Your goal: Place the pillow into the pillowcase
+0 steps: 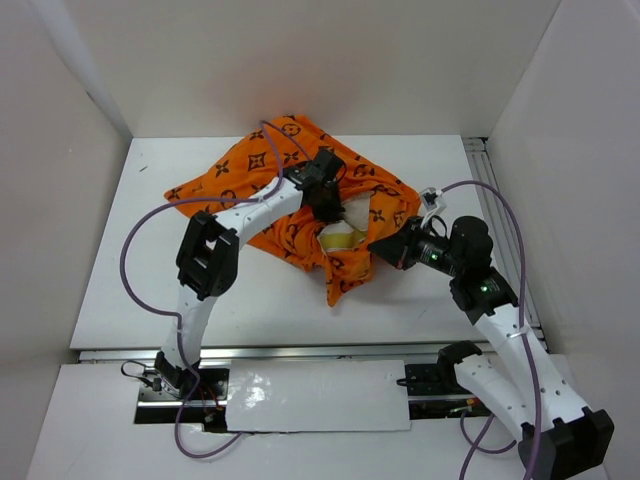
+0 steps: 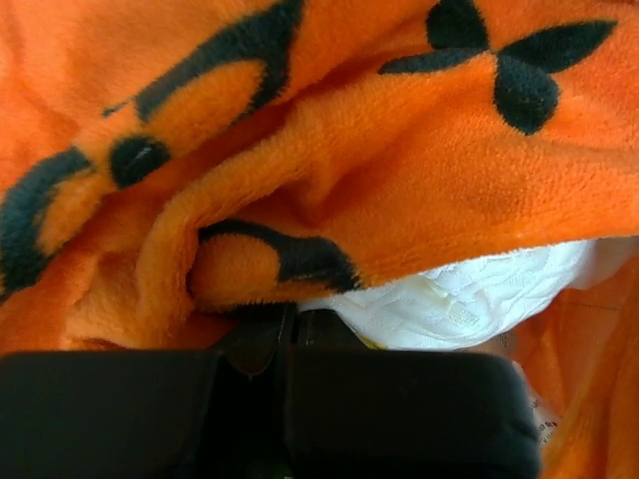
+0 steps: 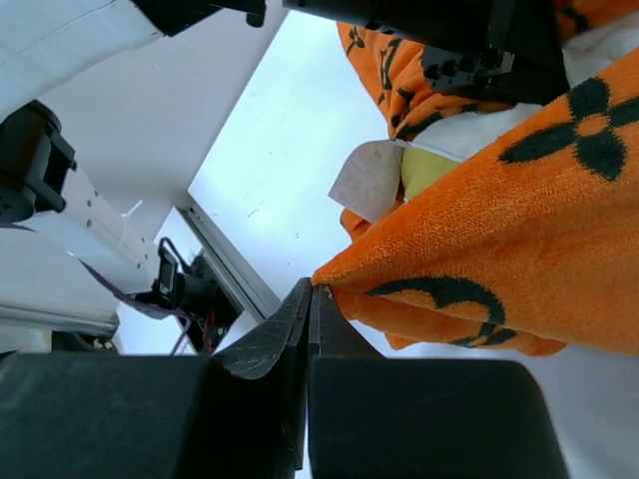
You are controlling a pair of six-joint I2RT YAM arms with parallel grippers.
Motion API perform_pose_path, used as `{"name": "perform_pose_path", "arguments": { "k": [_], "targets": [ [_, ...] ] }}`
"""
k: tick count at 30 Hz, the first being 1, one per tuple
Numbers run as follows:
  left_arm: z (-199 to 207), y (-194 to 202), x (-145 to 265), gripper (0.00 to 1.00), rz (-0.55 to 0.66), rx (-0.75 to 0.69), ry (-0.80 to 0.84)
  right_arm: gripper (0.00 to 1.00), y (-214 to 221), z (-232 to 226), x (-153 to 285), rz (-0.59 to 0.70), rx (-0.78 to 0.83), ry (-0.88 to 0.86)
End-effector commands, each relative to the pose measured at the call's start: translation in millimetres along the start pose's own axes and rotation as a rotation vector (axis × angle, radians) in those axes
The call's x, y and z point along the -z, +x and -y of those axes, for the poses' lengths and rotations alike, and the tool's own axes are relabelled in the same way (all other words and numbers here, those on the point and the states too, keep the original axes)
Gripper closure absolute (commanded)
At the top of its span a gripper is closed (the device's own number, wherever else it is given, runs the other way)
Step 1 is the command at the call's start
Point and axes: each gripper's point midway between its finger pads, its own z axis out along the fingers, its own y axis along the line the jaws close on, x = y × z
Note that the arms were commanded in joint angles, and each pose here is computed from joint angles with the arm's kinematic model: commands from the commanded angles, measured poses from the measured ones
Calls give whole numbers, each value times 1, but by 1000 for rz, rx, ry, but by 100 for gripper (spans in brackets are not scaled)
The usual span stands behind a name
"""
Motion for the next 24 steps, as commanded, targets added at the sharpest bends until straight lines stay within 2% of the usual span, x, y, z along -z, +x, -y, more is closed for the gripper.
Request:
{"name": "perform_pose_path", "arguments": {
  "k": [1, 4, 5, 7, 9, 10, 11, 12, 14, 18, 19, 24],
  "targets": [
    [-17, -8, -27, 100, 59, -20, -42, 100, -32, -69, 21, 76, 167, -242],
    [3, 2, 1, 98, 62, -94, 20, 100, -29, -39, 10, 79, 115, -125],
    [6, 15, 5, 83, 48, -139, 37, 100, -26, -27, 6, 59, 119, -93],
    [26, 14, 44, 62, 79, -176, 137, 100, -28, -18, 7, 54, 123, -60],
    [38, 36, 61, 26, 55, -265, 239, 100, -23, -5, 7, 36, 113, -16],
    [38, 35, 72, 13, 75, -280, 255, 100, -23, -2, 8, 35, 114, -3],
    [38, 36, 94, 9, 91, -298, 283, 100, -17, 6, 7, 19, 92, 20],
    [39, 40, 104, 0, 101, -329, 296, 100, -17, 10, 8, 19, 98, 34],
    [29, 35, 124, 0, 161, -345, 276, 100, -8, 16, 11, 11, 86, 40],
    [5, 52, 137, 18, 144, -392, 218, 100, -2, 28, 12, 3, 62, 59],
    [-3, 60, 138, 25, 120, -398, 189, 100, 0, 30, 14, -6, 63, 62],
    [-22, 90, 136, 36, 85, -481, 172, 100, 1, 34, 15, -23, 52, 47]
  ]
}}
